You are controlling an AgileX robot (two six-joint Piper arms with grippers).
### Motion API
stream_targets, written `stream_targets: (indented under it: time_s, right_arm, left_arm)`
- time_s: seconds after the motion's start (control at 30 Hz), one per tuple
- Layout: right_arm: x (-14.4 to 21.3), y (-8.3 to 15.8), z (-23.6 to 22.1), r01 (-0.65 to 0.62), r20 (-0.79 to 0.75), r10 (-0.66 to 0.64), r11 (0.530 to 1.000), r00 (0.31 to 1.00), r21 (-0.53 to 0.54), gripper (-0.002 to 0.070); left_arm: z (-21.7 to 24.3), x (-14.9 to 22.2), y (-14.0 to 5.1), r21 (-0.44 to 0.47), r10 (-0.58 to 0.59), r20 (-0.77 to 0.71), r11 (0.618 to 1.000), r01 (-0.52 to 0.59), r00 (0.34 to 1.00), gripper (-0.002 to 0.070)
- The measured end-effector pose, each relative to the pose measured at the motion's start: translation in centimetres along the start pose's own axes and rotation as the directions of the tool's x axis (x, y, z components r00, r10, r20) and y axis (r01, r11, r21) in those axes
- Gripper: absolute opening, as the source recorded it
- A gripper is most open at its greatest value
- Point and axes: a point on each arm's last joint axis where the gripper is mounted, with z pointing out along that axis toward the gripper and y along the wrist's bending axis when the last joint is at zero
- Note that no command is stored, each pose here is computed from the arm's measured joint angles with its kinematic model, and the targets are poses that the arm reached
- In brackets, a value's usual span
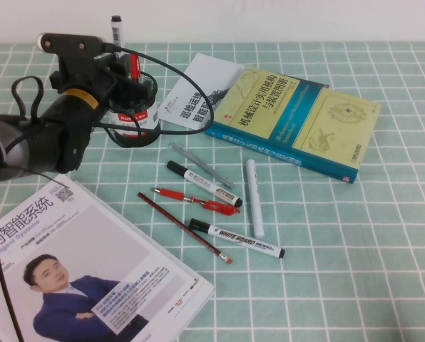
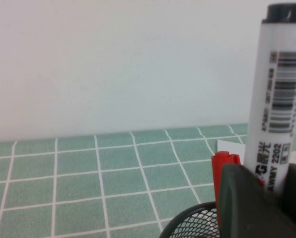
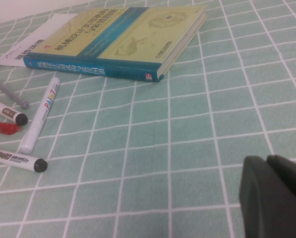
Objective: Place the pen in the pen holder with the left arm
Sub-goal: Place the pen onto the pen holder
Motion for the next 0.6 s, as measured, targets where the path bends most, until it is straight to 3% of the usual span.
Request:
stream_targets:
  time_s: [0.5, 0.6]
  right_arm:
    - [0.00, 0.00, 0.00, 0.000, 0.000, 0.000, 1.000, 1.000, 0.000, -0.0020]
    - [0.00, 0.00, 0.00, 0.000, 0.000, 0.000, 1.000, 1.000, 0.000, -0.0020]
  left_arm:
    - [0.29, 0.83, 0.03, 0.000, 0.000, -0.010, 1.000, 0.000, 1.000, 0.0111]
    - [0.29, 0.94, 0.04, -0.001, 0.000, -0.021, 1.000, 0.000, 1.000, 0.0160]
